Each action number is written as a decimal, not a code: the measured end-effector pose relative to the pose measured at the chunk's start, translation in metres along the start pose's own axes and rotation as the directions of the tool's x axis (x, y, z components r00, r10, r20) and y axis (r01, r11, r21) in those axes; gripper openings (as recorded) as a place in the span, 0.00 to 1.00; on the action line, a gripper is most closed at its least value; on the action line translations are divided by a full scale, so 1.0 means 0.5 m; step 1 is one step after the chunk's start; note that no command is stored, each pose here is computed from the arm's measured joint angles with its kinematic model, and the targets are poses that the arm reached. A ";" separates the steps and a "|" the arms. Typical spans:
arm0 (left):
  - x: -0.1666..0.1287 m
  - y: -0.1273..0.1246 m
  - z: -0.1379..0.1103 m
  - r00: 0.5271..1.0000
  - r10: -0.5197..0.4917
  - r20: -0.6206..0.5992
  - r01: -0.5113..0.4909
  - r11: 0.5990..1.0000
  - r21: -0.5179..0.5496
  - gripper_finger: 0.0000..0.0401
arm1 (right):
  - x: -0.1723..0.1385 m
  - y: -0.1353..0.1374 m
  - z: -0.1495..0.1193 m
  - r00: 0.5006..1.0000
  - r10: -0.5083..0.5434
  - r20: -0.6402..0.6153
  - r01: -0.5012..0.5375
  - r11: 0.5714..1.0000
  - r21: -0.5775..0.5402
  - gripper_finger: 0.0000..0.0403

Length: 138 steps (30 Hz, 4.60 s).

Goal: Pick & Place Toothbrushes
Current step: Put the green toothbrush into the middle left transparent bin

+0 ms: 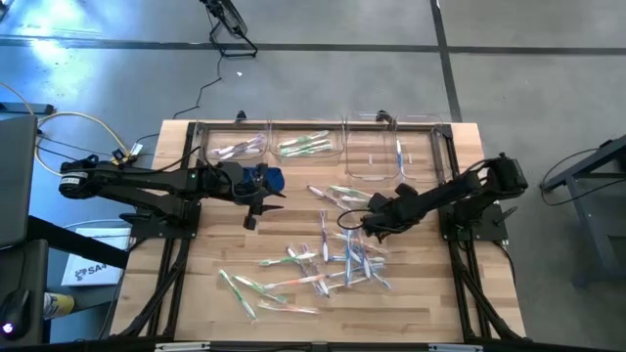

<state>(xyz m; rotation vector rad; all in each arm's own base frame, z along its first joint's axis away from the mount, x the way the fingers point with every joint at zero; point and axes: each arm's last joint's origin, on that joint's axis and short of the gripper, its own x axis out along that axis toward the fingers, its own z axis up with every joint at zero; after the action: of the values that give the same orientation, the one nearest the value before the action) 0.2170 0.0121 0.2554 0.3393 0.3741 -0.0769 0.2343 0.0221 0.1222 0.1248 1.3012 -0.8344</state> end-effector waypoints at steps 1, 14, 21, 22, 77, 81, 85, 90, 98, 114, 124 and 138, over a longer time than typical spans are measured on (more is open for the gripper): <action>0.000 0.000 0.000 1.000 0.000 0.000 0.000 1.000 0.000 0.33 | 0.001 0.000 0.001 1.000 0.005 -0.006 -0.005 1.000 -0.002 0.01; 0.000 0.001 0.000 1.000 0.010 -0.004 -0.010 1.000 0.000 0.33 | -0.041 0.019 0.007 0.929 0.365 -0.064 -0.361 0.930 0.068 0.01; 0.002 0.000 -0.001 1.000 0.010 -0.007 -0.010 1.000 0.000 0.33 | -0.075 0.011 0.013 0.913 0.407 0.040 -0.409 0.909 0.077 0.01; 0.002 0.000 -0.001 1.000 0.010 -0.008 -0.010 1.000 0.000 0.33 | -0.078 0.008 0.014 0.914 0.403 0.051 -0.406 0.911 0.079 0.01; 0.002 0.000 -0.003 1.000 0.006 -0.021 -0.006 1.000 -0.001 0.33 | -0.004 0.019 0.039 0.917 0.394 -0.066 -0.399 0.911 -0.105 0.04; 0.002 0.000 -0.003 1.000 0.006 -0.021 -0.006 1.000 -0.001 0.33 | -0.006 0.012 0.035 0.923 0.375 -0.086 -0.382 0.918 -0.102 0.04; 0.002 0.001 0.000 1.000 0.011 -0.005 -0.011 1.000 0.000 0.33 | -0.021 -0.002 0.032 0.924 0.375 -0.072 -0.381 0.919 -0.100 0.04; 0.001 0.004 0.008 0.999 0.029 0.039 -0.029 1.000 0.002 0.33 | -0.065 -0.033 0.038 0.920 0.391 0.020 -0.388 0.918 -0.082 0.04; -0.002 0.016 0.033 0.981 0.116 0.154 -0.116 0.993 -0.011 0.33 | -0.149 -0.090 0.041 0.840 0.497 0.218 -0.495 0.866 -0.068 0.04; -0.032 0.159 0.048 0.926 0.185 0.328 -0.113 0.967 -0.228 0.33 | -0.265 -0.116 0.118 0.456 0.406 0.792 -0.433 0.879 -0.201 0.04; 0.029 0.199 0.039 0.872 0.113 0.476 0.012 0.968 -0.251 0.33 | -0.196 -0.054 0.178 0.468 0.312 0.827 -0.384 0.914 -0.127 0.04; 0.063 0.207 0.022 0.863 0.139 0.485 0.048 0.934 -0.353 0.33 | -0.168 -0.018 0.206 0.396 0.273 0.877 -0.363 0.924 -0.124 0.04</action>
<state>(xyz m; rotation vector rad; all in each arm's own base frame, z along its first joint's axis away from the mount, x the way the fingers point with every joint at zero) 0.2641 0.1055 0.2858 -0.0405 -0.1473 -0.0464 0.3089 0.0014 0.2307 -0.0085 0.1916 -0.4702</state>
